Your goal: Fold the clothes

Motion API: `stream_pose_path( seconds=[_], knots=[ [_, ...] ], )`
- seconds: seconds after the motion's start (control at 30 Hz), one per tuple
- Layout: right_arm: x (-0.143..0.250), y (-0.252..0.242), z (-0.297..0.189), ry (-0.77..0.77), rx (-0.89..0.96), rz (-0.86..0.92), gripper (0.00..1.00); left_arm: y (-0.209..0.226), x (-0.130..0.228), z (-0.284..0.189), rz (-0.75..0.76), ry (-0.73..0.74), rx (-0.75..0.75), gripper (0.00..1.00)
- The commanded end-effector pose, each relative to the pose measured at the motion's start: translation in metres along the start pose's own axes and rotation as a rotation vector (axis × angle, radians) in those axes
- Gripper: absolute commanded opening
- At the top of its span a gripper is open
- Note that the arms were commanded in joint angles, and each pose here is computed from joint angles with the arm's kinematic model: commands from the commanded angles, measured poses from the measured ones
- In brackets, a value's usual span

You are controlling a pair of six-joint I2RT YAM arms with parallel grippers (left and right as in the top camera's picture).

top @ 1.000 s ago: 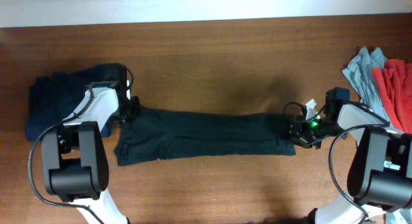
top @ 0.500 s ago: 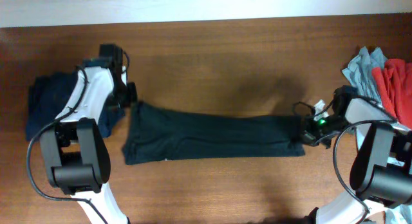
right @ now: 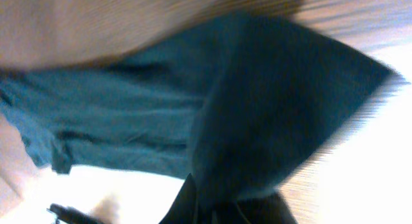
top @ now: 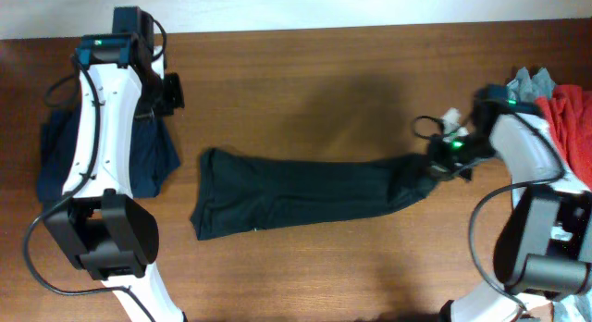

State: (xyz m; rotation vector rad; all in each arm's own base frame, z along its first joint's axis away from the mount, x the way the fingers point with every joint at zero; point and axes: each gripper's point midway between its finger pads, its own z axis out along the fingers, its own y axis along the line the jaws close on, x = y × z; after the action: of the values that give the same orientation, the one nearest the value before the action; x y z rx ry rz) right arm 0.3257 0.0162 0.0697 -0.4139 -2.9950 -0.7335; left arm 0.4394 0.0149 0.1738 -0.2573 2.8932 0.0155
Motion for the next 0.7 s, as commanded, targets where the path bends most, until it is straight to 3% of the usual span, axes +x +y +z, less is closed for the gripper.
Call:
stream_pose_path(
  seconds=[0.0,0.3,0.67],
  knots=[
    [0.022,0.068,0.020,0.053,-0.036,-0.218,0.04,-0.009,-0.014,-0.021,0.011,-0.062,0.048,0.08],
    [0.065,0.178,0.088,0.069,-0.069,-0.590,0.04,-0.008,-0.011,-0.023,0.025,-0.054,0.046,0.09],
    [0.071,0.213,0.122,0.006,-0.056,-0.673,0.04,-0.007,-0.004,-0.023,0.026,-0.022,0.041,0.08]
  ],
)
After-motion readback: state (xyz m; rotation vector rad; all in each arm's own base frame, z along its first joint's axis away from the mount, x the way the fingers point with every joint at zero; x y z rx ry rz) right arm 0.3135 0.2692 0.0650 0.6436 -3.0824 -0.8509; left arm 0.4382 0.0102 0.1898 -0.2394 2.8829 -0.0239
